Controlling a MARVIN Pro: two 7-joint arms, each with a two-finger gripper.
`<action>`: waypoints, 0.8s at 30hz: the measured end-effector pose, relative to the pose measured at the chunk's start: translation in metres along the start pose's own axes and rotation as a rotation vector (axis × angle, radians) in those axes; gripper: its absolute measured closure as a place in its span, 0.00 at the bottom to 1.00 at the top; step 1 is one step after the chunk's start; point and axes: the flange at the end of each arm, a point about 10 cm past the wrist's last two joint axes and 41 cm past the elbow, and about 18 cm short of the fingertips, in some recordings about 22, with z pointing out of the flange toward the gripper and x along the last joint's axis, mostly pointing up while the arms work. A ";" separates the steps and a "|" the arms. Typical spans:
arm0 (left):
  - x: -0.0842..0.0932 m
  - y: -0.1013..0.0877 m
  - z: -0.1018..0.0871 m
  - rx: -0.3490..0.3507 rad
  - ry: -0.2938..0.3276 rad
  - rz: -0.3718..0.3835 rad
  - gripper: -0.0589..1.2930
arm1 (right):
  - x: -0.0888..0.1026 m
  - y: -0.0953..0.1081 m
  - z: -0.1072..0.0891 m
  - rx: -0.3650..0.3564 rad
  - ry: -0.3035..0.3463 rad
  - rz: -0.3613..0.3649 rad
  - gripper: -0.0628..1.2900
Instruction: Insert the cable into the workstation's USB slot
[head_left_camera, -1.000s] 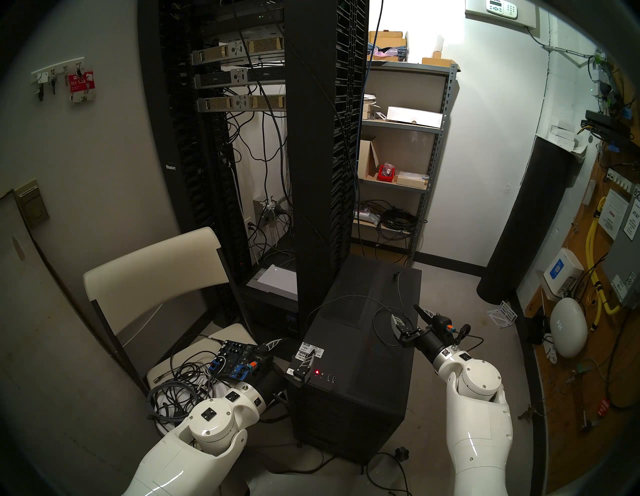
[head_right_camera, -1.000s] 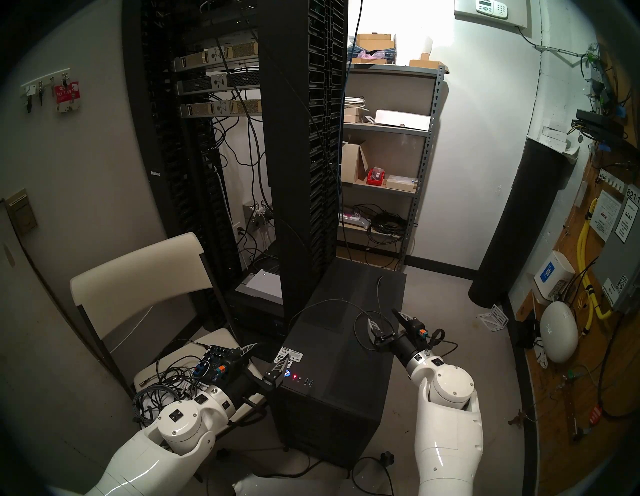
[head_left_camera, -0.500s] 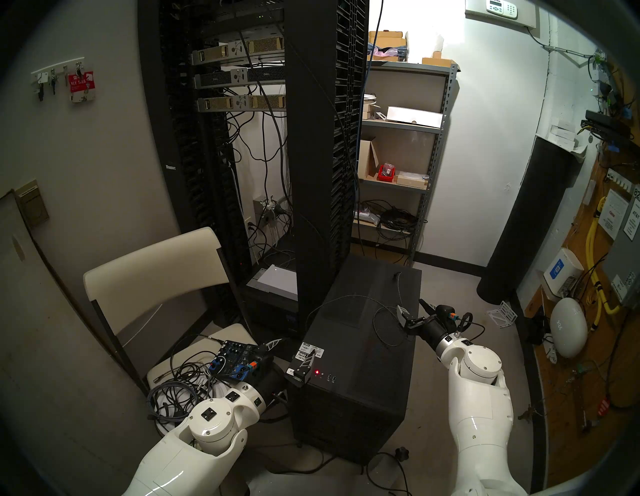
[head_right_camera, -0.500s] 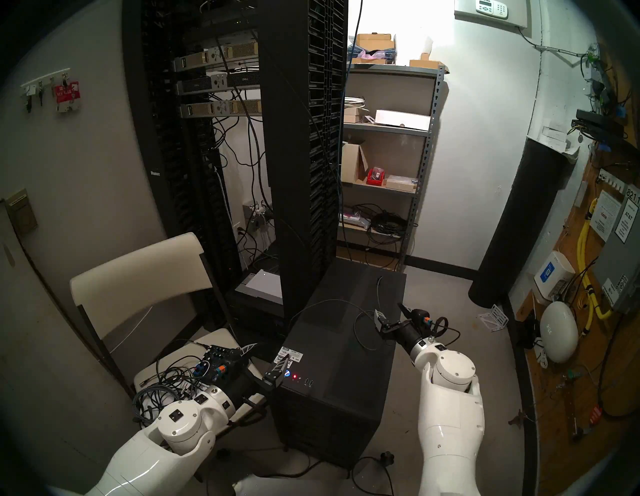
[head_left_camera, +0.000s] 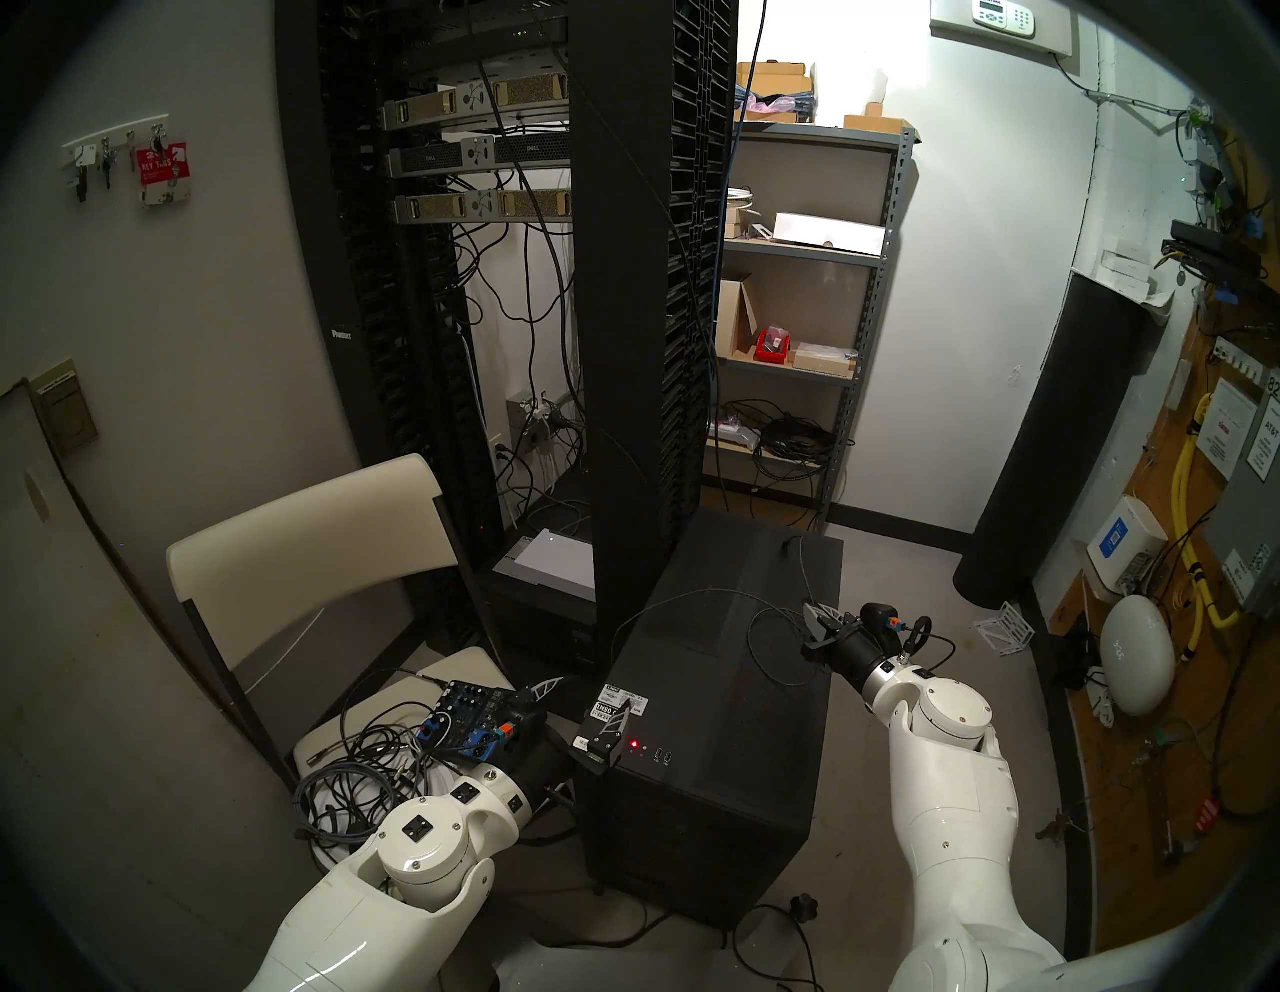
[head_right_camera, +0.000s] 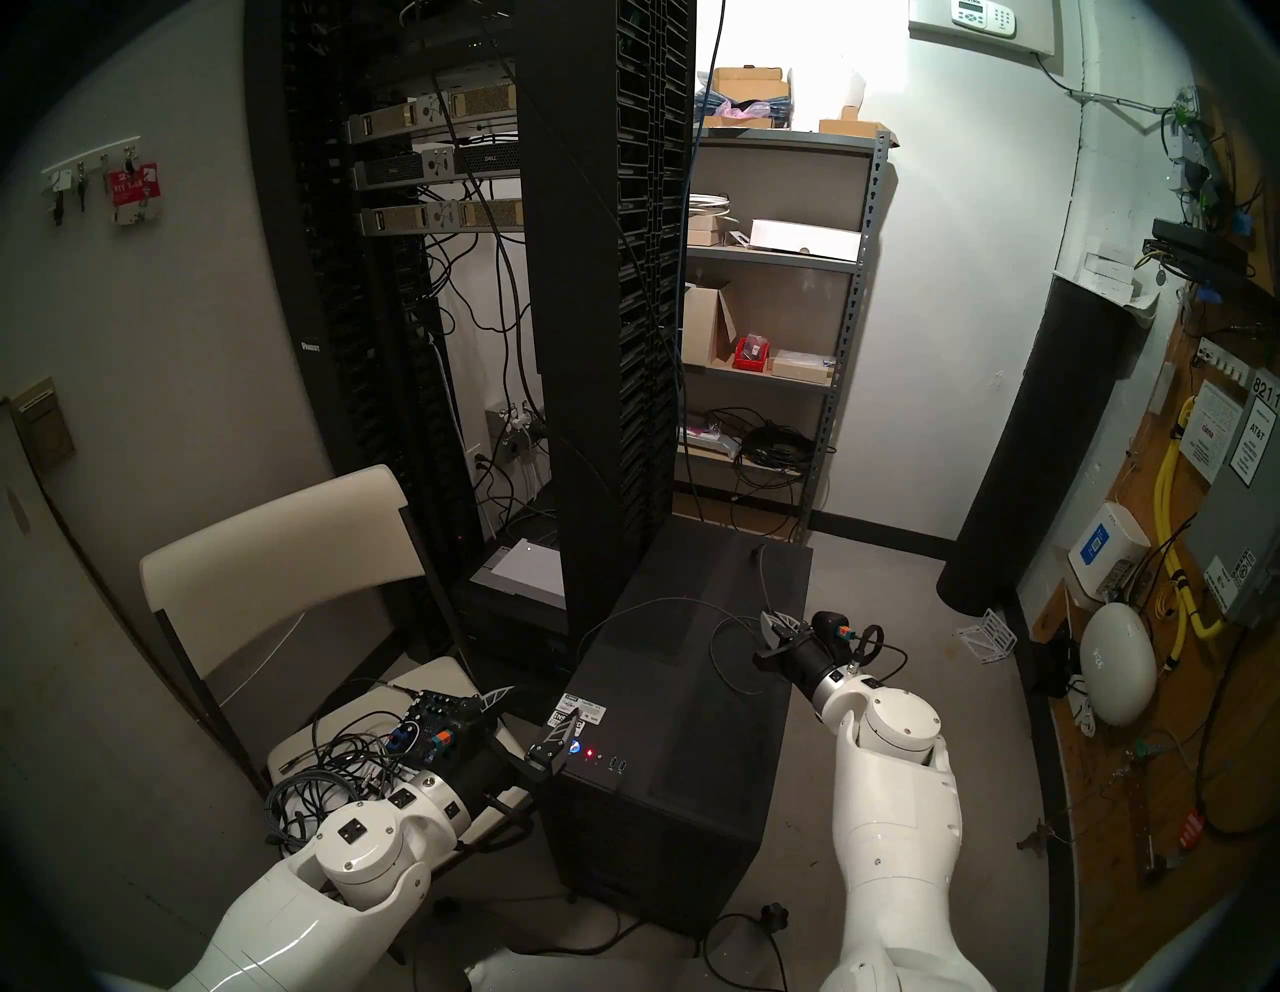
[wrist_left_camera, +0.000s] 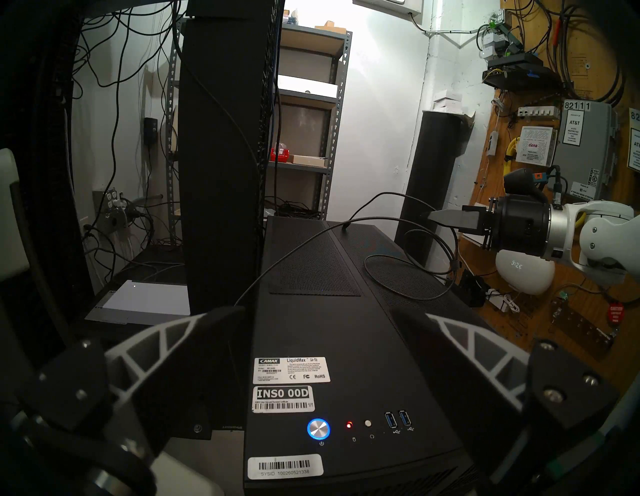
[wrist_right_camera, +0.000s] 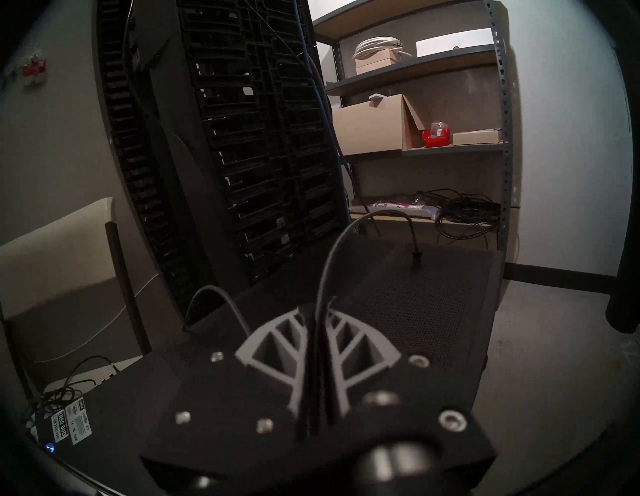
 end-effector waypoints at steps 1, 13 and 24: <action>0.000 0.000 0.000 0.000 0.000 0.000 0.06 | 0.000 0.000 0.001 0.003 0.001 0.002 0.78; 0.003 0.003 0.001 -0.023 0.001 -0.014 0.05 | 0.014 0.002 -0.011 0.033 0.096 -0.048 0.97; 0.046 0.044 0.012 -0.199 0.044 -0.059 0.05 | 0.007 -0.014 -0.050 0.096 0.171 -0.089 0.97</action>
